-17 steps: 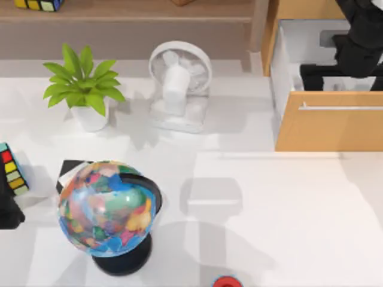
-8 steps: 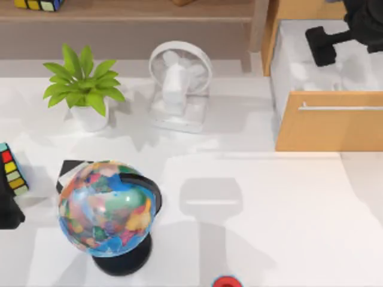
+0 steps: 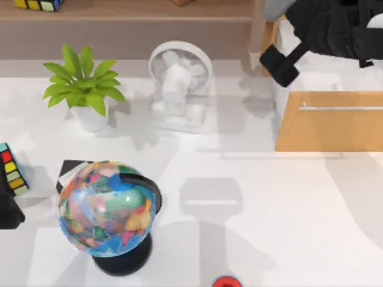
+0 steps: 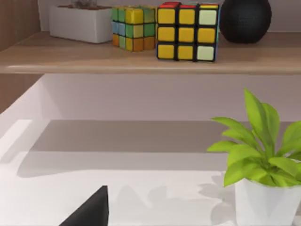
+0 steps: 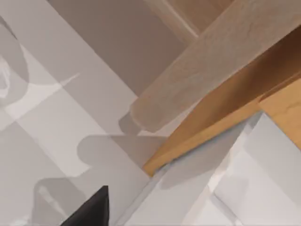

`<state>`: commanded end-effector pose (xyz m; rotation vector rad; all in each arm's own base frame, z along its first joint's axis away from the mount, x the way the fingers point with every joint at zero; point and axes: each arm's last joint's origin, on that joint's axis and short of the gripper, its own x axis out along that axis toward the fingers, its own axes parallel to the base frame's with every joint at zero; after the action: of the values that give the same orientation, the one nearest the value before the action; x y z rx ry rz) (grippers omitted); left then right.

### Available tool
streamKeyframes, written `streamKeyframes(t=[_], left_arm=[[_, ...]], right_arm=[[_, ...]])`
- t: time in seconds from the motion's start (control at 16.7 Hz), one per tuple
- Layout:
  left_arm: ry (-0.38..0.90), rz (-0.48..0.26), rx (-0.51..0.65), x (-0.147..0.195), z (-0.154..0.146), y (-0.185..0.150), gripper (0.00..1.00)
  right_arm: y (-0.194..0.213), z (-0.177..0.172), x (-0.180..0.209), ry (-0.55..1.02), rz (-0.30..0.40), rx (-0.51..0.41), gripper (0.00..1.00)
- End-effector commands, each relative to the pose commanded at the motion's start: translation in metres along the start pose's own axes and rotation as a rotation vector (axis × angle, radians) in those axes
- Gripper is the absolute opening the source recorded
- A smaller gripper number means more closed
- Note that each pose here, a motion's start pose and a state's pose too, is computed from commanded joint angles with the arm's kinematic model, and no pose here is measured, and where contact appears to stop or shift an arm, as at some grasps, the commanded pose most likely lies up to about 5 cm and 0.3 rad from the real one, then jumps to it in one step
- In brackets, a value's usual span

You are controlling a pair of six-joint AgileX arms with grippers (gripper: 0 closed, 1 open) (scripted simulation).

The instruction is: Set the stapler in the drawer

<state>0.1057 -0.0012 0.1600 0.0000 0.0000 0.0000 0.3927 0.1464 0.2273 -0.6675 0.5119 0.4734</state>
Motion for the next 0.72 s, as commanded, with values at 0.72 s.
streamKeyframes(t=[0.72], left_arm=[[0.000, 0.000, 0.000, 0.000, 0.000, 0.000, 1.00]], right_arm=[[0.125, -0.121, -0.042, -0.305, -0.386, -0.710, 1.00]])
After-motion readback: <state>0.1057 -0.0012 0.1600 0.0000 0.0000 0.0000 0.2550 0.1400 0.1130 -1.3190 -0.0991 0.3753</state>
